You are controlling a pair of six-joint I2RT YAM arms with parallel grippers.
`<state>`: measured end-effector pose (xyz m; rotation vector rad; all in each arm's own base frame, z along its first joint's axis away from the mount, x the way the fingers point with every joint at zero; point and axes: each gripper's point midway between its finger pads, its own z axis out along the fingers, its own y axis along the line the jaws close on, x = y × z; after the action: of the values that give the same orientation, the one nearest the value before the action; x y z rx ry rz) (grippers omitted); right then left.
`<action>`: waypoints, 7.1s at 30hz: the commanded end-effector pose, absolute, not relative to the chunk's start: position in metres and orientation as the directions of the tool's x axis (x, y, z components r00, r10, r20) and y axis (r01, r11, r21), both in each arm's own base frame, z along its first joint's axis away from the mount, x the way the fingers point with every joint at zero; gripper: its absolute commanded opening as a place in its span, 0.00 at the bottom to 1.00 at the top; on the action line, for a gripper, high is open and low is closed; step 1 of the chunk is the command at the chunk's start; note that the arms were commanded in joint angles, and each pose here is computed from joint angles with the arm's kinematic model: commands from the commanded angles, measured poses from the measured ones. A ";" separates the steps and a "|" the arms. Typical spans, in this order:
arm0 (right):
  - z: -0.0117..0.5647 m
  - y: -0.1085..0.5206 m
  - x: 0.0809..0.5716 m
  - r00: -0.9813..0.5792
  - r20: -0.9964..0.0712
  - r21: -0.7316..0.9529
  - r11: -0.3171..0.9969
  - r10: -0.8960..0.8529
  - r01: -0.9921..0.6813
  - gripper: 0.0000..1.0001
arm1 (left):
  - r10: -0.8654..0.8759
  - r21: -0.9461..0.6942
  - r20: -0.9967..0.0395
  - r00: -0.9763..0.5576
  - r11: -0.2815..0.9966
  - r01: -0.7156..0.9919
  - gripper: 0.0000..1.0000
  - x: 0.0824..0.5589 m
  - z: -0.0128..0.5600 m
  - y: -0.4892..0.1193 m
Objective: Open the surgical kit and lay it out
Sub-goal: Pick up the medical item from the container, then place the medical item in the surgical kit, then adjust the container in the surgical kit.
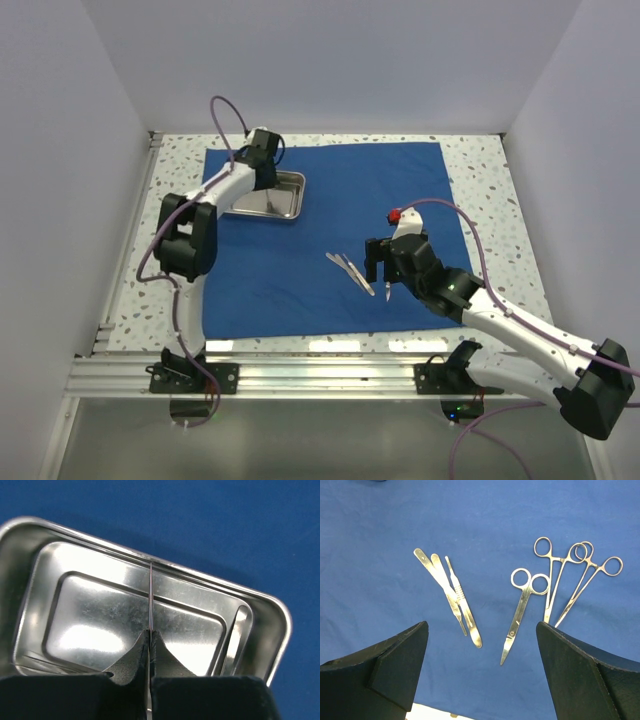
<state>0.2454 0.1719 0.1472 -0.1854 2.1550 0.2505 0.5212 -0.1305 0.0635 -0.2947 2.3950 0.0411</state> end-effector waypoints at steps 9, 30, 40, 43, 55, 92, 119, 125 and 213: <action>0.156 0.172 0.250 -0.524 -0.852 0.127 0.968 -0.006 -0.218 0.93 | -0.224 -0.159 -0.812 -0.539 0.973 -0.165 0.00 0.506 0.210 -0.130; 0.162 0.171 0.247 -0.508 -0.861 0.167 0.961 0.033 -0.220 0.93 | -0.416 -0.473 -0.627 -0.659 0.875 -0.103 0.00 0.292 0.069 -0.246; 0.160 0.167 0.249 -0.504 -0.863 0.146 0.968 0.024 -0.203 0.93 | -0.377 -0.464 -0.597 -0.708 0.882 -0.079 0.00 0.290 0.025 -0.291; 0.160 0.166 0.249 -0.507 -0.861 0.144 0.969 0.022 -0.203 0.93 | -0.365 -0.469 -0.591 -0.720 0.881 -0.062 0.45 0.285 0.026 -0.293; 0.163 0.167 0.245 -0.504 -0.863 0.165 0.962 0.034 -0.218 0.93 | -0.297 -0.292 -0.801 -0.520 0.952 -0.095 0.80 0.280 0.166 -0.219; 0.139 0.177 0.248 -0.567 -0.823 0.137 0.964 -0.018 -0.228 0.93 | 0.201 0.027 -0.445 -0.873 0.977 0.211 0.79 0.442 0.068 -0.134; 0.132 0.167 0.254 -0.567 -0.822 0.071 0.980 -0.049 -0.187 0.94 | -0.014 -0.027 -0.547 -0.837 1.000 0.002 0.63 0.579 0.031 -0.101; 0.129 0.165 0.256 -0.571 -0.819 0.051 0.983 -0.061 -0.179 0.94 | -0.139 -0.140 -0.700 -0.700 0.989 -0.055 0.63 0.627 0.050 -0.088; 0.238 0.152 0.438 -0.752 -0.639 0.179 0.982 0.160 0.056 0.99 | -0.163 -0.126 -0.590 -0.791 0.986 -0.110 0.65 0.506 0.113 -0.162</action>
<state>0.4465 0.1657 0.2112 0.1572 2.4638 0.2038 0.5110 -0.1665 0.1312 -0.1631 2.4481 -0.1595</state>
